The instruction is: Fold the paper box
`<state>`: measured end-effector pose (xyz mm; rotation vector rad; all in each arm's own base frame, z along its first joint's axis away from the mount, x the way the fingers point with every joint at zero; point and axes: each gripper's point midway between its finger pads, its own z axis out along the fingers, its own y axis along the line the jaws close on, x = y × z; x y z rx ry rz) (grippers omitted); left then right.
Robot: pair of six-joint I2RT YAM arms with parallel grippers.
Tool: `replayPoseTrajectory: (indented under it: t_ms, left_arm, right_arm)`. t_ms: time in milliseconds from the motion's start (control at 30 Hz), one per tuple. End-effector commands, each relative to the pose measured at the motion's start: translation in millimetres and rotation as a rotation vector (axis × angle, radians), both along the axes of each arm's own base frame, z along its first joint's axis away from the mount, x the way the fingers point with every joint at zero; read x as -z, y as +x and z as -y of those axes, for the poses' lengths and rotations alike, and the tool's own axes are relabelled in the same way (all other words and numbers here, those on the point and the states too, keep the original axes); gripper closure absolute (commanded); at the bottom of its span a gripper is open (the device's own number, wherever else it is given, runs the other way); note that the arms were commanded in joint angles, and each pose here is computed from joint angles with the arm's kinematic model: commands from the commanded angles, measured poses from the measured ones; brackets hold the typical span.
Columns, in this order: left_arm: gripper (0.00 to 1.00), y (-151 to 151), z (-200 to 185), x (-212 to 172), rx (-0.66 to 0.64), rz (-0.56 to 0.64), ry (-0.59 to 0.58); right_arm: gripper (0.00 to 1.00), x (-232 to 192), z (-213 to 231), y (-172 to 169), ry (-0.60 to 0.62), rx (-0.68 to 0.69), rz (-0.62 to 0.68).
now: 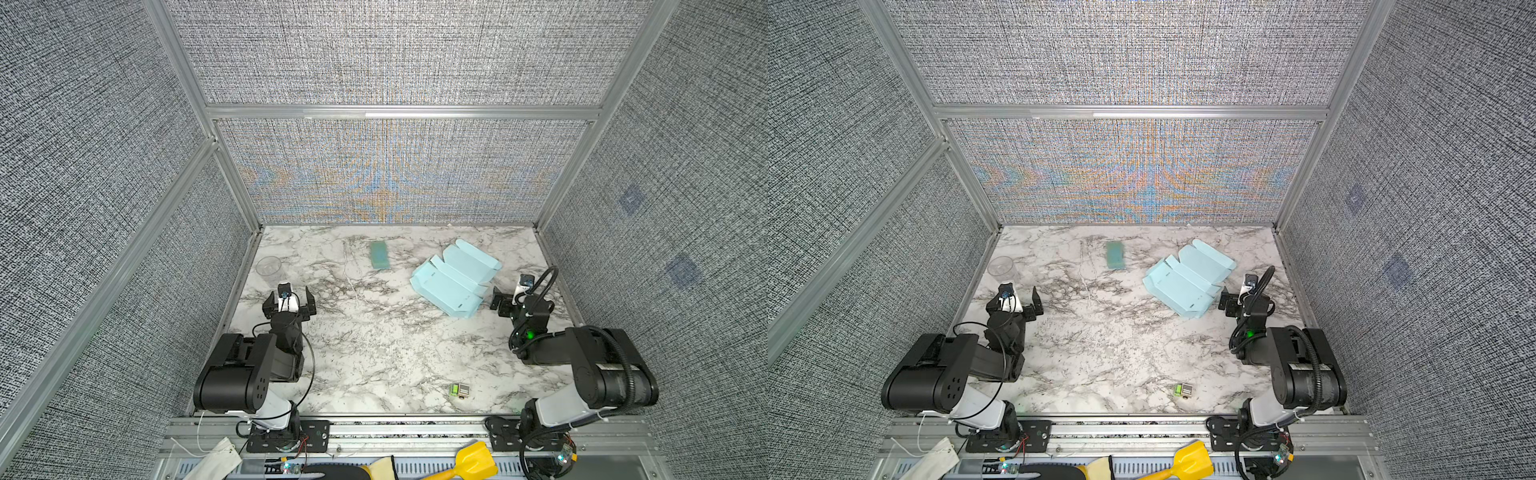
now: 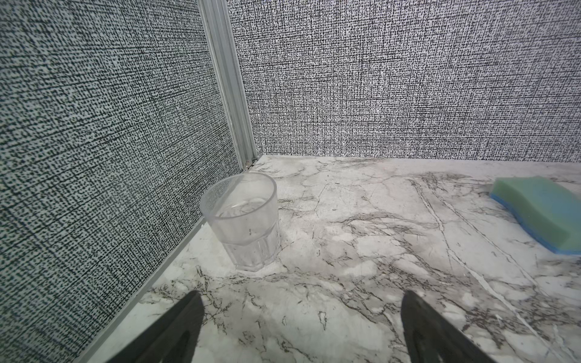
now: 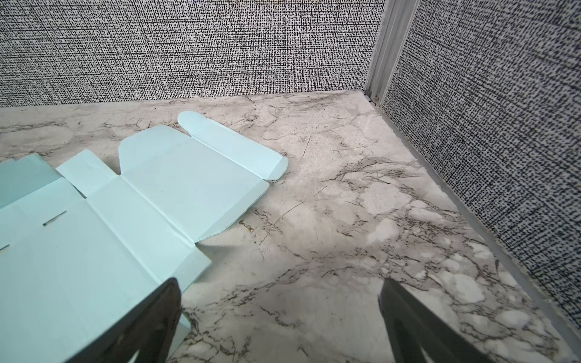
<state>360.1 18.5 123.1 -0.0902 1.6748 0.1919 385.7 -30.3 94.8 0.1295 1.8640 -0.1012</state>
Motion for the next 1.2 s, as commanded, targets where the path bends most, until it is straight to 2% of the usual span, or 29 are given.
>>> replayPoseTrajectory:
  t_ms: [0, 267, 500, 633, 700, 800, 900, 1000, 1167]
  left_arm:
    - [0.01, 0, 0, -6, -0.005, 0.026, -0.007]
    - [0.01, -7, -3, -14, -0.04, 0.051, -0.003]
    - [0.0, 7, 4, -41, -0.093, -0.01, 0.057]
    - [0.01, 19, 6, -65, -0.113, -0.012, -0.056]
    - [0.01, 24, 9, -74, -0.111, -0.028, -0.111]
    - [0.03, 34, 21, -94, -0.082, -0.06, -0.169]
    - [0.05, 43, 49, -113, 0.075, -0.092, -0.171]
    - [0.05, 46, 70, -134, 0.153, -0.088, -0.219]
    - [0.09, 55, 109, -156, 0.294, -0.135, -0.203]
  right_arm:
    - [0.01, -4, 0, 1, -0.003, 0.005, 0.015]
    - [0.01, -9, -1, -7, -0.021, 0.022, 0.058]
    - [0.01, -24, -5, -16, -0.062, 0.03, 0.098]
    - [0.01, -51, -8, -18, -0.127, 0.08, 0.101]
    - [0.01, -70, -1, -24, -0.101, 0.14, 0.118]
    - [0.01, -104, 13, -26, -0.051, 0.237, 0.107]
    - [0.01, -128, 14, -20, 0.008, 0.269, 0.056]
    - [0.02, -134, 10, -18, 0.086, 0.282, -0.027]
    - [0.02, -123, -15, -13, 0.171, 0.162, -0.145]
